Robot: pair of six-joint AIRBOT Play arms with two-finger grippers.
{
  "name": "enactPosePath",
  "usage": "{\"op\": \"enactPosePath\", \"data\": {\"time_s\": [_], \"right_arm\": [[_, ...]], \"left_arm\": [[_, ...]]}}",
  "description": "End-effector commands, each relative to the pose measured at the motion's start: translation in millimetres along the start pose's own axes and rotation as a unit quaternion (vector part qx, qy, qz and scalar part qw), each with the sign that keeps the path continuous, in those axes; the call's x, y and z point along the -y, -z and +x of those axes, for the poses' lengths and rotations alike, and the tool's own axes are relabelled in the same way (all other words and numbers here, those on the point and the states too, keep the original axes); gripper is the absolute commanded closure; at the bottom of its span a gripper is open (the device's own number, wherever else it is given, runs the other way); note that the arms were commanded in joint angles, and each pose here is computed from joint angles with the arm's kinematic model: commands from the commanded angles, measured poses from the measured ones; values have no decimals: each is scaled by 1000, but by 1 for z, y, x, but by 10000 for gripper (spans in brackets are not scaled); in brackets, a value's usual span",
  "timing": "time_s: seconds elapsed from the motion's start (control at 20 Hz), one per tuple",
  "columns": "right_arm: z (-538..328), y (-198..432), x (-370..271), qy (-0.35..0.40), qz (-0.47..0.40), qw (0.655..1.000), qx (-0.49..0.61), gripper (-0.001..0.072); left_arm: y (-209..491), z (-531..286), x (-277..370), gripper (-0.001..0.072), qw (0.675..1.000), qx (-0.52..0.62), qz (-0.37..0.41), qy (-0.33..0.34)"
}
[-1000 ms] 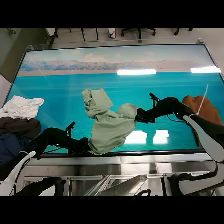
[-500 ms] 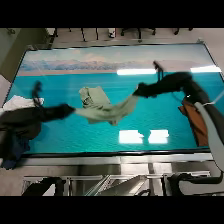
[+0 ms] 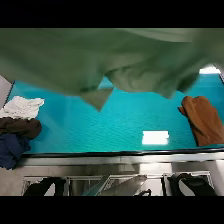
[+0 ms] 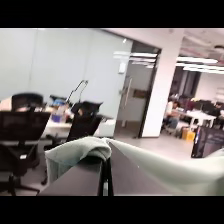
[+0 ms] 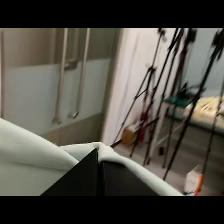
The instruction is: Fold the shirts.
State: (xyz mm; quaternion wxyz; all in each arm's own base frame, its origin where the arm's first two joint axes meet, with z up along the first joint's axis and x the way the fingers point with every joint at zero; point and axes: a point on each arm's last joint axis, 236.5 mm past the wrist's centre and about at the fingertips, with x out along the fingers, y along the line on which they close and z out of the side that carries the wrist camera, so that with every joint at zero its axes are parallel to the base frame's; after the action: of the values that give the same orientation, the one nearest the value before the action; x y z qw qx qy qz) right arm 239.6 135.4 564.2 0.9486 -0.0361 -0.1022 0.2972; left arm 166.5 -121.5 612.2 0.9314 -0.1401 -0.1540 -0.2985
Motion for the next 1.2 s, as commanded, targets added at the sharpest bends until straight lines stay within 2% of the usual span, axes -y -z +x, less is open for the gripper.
{"op": "enactPosePath", "data": {"time_s": [0.0, 0.15, 0.3, 0.4, 0.55, 0.65, 0.75, 0.9, 0.95, 1.0, 1.15], "right_arm": [[-34, -36, 16, 82, -80, 993, 41, 697], [30, 32, 49, 56, -21, 998, -34, 697], [117, 153, 90, 19, 81, 987, -138, 698], [167, 246, 111, -2, 166, 966, -200, 697], [212, 394, 124, -15, 275, 916, -291, 697], [226, 487, 110, -22, 330, 876, -352, 697], [233, 555, 89, -31, 359, 846, -393, 697], [233, 609, 67, -31, 395, 813, -426, 690], [231, 611, 65, -31, 402, 807, -431, 555], [227, 606, 68, -34, 402, 806, -433, 390], [187, 556, 97, -36, 424, 784, -453, 388]], "left_arm": [[-6, 15, -6, 694, 1000, -12, -18, -1], [88, 68, -65, 694, 987, -123, -102, -23], [235, 109, -124, 694, 950, -262, -161, -48], [334, 120, -161, 694, 915, -340, -201, -76], [469, 104, -211, 694, 851, -447, -247, -120], [550, 74, -237, 694, 802, -509, -277, -148], [609, 43, -262, 694, 760, -547, -304, -179], [658, 13, -296, 694, 722, -568, -331, -214], [667, 9, -305, 694, 715, -572, -337, -220], [675, 7, -311, 694, 709, -575, -342, -223], [689, 13, -321, 694, 706, -578, -343, -223]]}}
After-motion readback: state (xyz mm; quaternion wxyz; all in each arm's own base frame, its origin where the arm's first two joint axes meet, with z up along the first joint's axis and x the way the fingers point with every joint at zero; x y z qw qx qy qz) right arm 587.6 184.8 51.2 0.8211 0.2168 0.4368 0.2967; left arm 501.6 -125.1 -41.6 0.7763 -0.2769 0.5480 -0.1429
